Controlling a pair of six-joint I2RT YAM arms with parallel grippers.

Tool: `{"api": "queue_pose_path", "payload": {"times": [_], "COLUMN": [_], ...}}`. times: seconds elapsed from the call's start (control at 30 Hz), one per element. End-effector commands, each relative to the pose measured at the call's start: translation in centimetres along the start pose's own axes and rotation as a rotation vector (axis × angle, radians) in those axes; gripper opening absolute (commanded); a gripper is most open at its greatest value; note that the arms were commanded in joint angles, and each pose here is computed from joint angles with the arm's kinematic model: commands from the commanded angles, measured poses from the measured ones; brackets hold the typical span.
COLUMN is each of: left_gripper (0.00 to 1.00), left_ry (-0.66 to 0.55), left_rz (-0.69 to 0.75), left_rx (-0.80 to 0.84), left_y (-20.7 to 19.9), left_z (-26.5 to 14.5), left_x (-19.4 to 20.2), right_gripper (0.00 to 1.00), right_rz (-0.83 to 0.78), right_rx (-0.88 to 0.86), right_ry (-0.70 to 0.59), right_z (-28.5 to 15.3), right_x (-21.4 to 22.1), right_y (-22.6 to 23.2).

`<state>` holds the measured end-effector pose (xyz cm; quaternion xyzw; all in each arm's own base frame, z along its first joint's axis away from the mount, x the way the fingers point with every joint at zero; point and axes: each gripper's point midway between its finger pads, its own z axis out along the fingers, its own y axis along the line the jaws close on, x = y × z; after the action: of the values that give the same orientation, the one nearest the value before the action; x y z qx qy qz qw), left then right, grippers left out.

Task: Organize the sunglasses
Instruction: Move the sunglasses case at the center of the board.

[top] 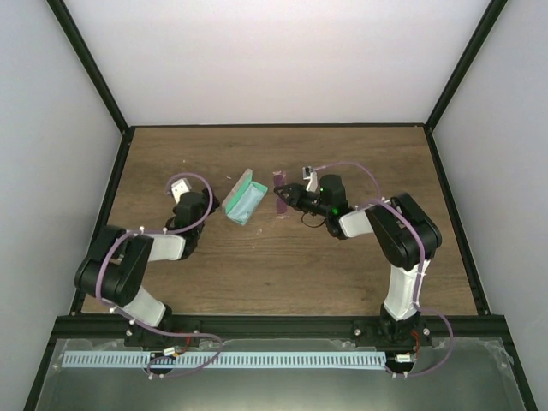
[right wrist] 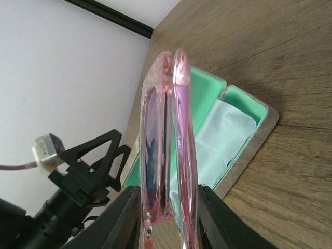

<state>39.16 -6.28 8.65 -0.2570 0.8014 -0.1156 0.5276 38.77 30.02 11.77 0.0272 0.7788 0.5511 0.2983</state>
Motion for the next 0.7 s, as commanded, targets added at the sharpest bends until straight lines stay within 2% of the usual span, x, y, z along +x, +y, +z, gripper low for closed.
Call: {"api": "queue_pose_path", "payload": {"times": [0.0, 0.2, 0.67], "left_gripper": [0.87, 0.86, 0.84], "left_ry": [0.035, 0.098, 0.148], "left_rz": [-0.023, -0.03, -0.044], "left_rx": [0.145, 0.18, 0.25], "left_y": [-3.2, -3.5, -5.4], "left_z": [1.7, 3.2, 1.5], "left_x": [0.7, 3.2, 4.9], "right_gripper": [0.29, 0.29, 0.3], "right_rz": [-0.031, -0.025, -0.032], "right_rx": [-0.049, -0.043, -0.027], "right_ry": [-0.004, 0.007, -0.006], "right_z": [0.2, 0.1, 0.7], "right_x": [-0.6, -0.1, -0.9], "right_y": [1.8, 1.4, 1.3]}}
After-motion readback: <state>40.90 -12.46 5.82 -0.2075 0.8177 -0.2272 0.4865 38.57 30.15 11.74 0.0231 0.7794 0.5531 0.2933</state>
